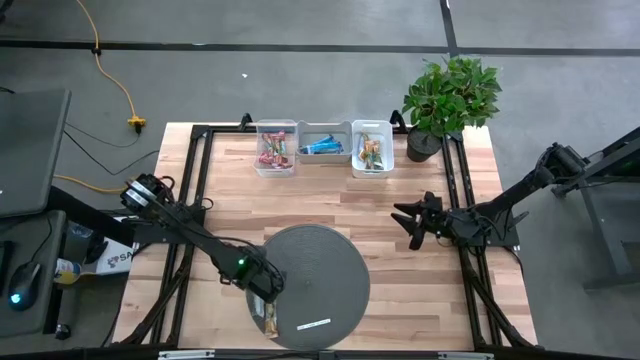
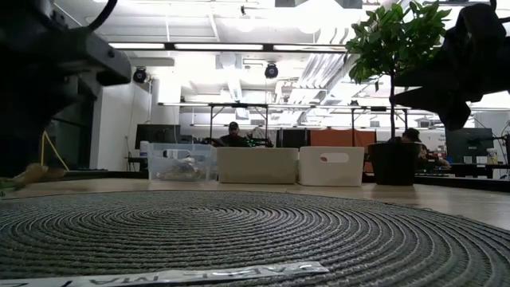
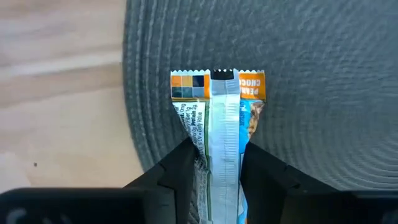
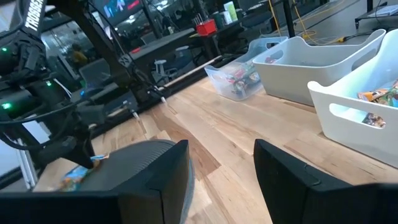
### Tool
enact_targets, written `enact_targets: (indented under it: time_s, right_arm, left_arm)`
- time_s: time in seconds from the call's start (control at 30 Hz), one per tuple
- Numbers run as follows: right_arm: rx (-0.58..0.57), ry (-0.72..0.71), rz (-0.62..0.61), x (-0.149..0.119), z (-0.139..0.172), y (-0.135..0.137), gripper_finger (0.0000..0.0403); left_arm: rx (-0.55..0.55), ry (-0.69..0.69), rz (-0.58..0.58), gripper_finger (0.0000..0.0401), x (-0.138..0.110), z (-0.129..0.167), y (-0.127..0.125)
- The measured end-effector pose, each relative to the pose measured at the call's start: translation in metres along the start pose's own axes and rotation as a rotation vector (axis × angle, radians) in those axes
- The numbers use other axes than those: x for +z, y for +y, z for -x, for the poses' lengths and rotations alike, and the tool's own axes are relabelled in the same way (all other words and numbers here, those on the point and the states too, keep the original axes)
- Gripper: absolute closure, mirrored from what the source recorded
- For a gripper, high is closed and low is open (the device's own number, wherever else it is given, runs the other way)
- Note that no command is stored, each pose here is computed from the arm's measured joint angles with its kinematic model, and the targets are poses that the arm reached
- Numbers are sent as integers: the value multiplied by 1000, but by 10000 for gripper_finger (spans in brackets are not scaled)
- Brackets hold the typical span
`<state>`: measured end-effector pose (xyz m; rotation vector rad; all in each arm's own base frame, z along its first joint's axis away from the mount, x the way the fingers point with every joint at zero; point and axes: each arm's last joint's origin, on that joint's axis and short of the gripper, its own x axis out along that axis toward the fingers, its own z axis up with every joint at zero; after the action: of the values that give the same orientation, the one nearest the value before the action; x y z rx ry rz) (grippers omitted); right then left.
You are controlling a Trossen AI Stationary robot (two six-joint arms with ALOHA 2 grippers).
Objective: Pick and place Granola Bars by type
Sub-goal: Put the orange granola bar into the white bin
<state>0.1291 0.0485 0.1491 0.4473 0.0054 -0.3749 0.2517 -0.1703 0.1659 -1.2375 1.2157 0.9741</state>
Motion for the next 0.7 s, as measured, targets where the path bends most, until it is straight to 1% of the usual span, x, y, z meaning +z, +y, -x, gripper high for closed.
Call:
enact_targets:
  time_s: [0.23, 0.37, 0.53, 0.6, 0.7]
  right_arm:
    - [1, -8, -9, 1, 0, 0, 238]
    - [3, -11, -13, 1, 0, 1, 238]
    - [3, -11, -14, 1, 0, 1, 238]
    - [3, -11, -14, 1, 0, 1, 238]
    - [3, -11, -13, 1, 0, 1, 238]
  left_arm:
    - [-17, -86, -16, 287, 7, 19, 8]
    - [-53, -119, -31, 287, 9, 26, 9]
    - [-93, -161, -30, 287, 10, 30, 8]
    - [-93, -160, -30, 288, 10, 30, 8]
    - [-100, -157, -37, 300, 10, 30, 8]
